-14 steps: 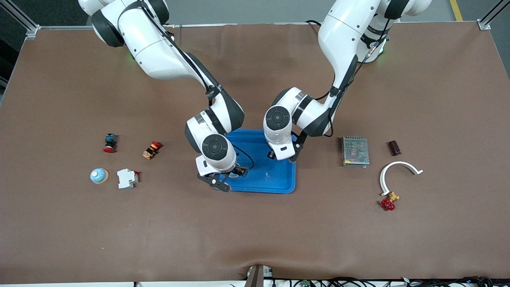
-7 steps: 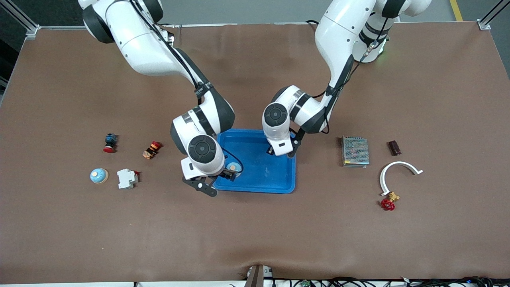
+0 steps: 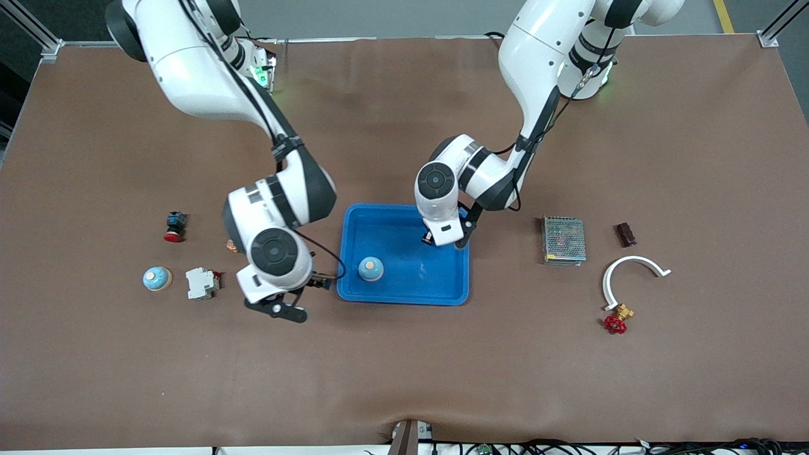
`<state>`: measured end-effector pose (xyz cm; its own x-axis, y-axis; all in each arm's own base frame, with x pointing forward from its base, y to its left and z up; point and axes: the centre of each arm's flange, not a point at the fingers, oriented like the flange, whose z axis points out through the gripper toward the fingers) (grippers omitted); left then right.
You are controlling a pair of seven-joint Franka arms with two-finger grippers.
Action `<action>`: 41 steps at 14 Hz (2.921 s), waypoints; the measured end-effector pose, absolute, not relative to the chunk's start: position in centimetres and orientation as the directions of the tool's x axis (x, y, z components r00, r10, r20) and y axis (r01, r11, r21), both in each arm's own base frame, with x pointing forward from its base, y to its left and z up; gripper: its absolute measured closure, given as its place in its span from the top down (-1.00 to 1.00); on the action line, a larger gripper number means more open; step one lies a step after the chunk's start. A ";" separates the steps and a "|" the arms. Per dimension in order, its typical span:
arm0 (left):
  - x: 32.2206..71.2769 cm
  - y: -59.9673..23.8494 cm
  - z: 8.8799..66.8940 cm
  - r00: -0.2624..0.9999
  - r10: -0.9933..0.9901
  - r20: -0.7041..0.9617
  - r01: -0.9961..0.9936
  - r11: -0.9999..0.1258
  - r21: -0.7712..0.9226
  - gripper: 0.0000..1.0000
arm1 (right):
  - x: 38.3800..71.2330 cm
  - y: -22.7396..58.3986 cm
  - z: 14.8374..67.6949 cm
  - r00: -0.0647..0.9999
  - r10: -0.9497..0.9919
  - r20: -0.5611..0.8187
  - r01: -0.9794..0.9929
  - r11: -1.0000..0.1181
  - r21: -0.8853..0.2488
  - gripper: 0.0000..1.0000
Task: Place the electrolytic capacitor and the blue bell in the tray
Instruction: 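Move the right gripper to the second bell while the left gripper reaches the capacitor, then grasp the second bell with the right gripper while the left grasps the capacitor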
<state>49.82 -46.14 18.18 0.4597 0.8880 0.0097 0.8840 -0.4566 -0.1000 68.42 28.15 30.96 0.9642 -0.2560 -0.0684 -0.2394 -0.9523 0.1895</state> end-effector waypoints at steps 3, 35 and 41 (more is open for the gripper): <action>50.5 -46.2 21.6 0.455 0.891 0.007 0.887 -0.453 -0.087 1.00 | 70.2 23.1 32.2 0.958 -0.279 -0.066 -0.263 -0.948 0.181 1.00; 53.6 4.5 27.4 0.940 0.341 -0.018 0.340 -0.940 -0.027 1.00 | 63.3 -11.1 23.5 0.981 0.119 0.156 0.102 -0.988 0.115 1.00; 52.1 5.3 24.1 0.938 0.345 0.023 0.345 -0.938 -0.022 1.00 | 62.3 -12.6 19.8 0.991 0.085 0.103 0.075 -0.993 0.095 1.00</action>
